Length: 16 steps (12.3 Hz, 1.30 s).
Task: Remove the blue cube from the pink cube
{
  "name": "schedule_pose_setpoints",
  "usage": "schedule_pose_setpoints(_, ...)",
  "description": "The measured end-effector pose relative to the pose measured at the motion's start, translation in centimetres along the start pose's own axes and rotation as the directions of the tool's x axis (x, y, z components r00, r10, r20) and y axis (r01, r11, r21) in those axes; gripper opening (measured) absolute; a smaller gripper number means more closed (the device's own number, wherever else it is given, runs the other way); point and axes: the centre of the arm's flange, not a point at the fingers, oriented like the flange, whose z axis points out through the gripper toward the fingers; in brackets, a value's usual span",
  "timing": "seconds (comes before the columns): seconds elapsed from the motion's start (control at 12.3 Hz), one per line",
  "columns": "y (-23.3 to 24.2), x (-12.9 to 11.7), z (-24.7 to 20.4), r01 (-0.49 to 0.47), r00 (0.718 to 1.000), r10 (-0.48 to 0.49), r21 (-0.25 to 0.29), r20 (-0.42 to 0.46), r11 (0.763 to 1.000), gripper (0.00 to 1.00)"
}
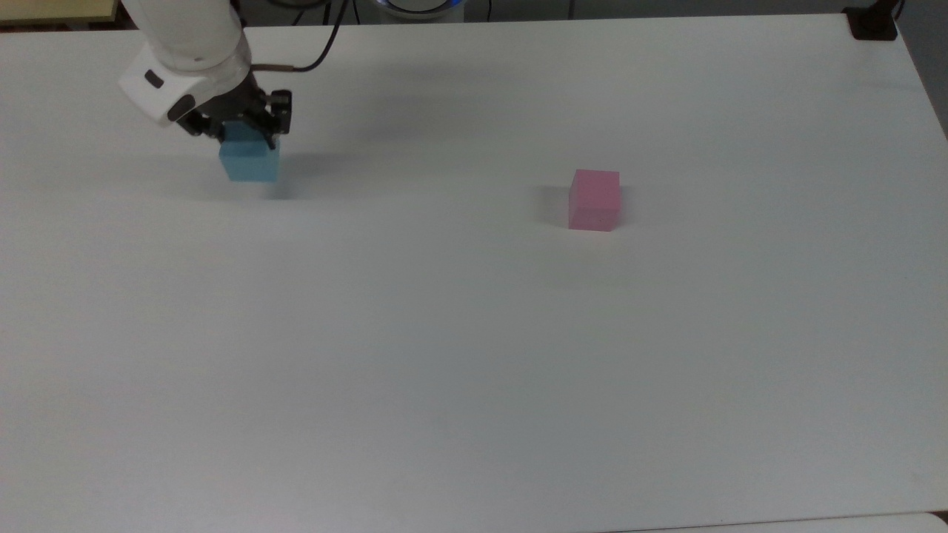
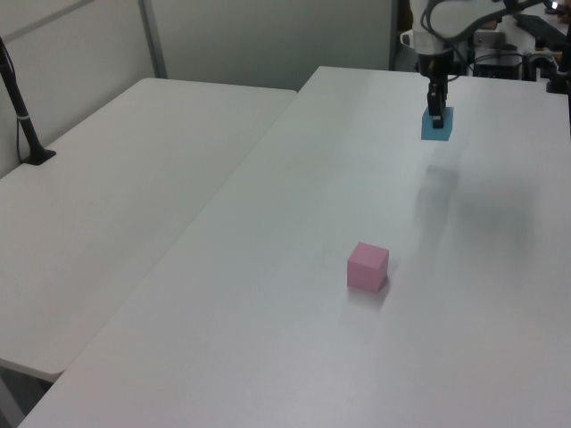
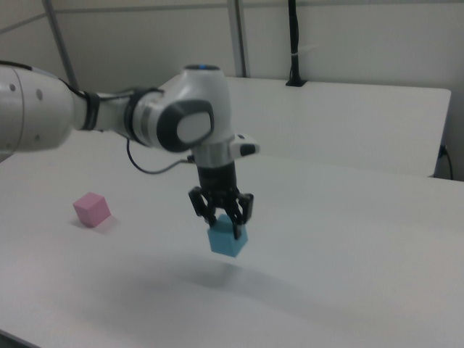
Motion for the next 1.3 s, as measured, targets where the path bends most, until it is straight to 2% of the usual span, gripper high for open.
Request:
schedule_pose_setpoints(0.16,0.4,-0.1,2.8,-0.002,0.999,0.002,-0.014,-0.038,1.000,0.56)
schedule_pose_setpoints(0.32,0.0,0.1,4.9,0.005,0.999,-0.005,-0.014,-0.032,1.000,0.56)
schedule_pose_setpoints(0.81,-0.1,1.1,6.5,0.011,0.998,-0.013,-0.028,-0.054,1.000,0.59)
schedule_pose_setpoints(0.97,-0.1,1.2,6.7,0.007,0.999,-0.008,-0.026,-0.053,1.000,0.87)
schedule_pose_setpoints(1.05,-0.1,1.2,6.6,-0.009,0.998,0.008,-0.025,-0.055,1.000,0.97)
schedule_pose_setpoints(1.14,0.1,1.3,6.4,-0.046,0.997,0.044,-0.024,-0.060,0.999,1.00)
schedule_pose_setpoints(1.3,0.2,1.6,5.5,-0.116,0.990,0.114,-0.024,-0.079,0.993,1.00)
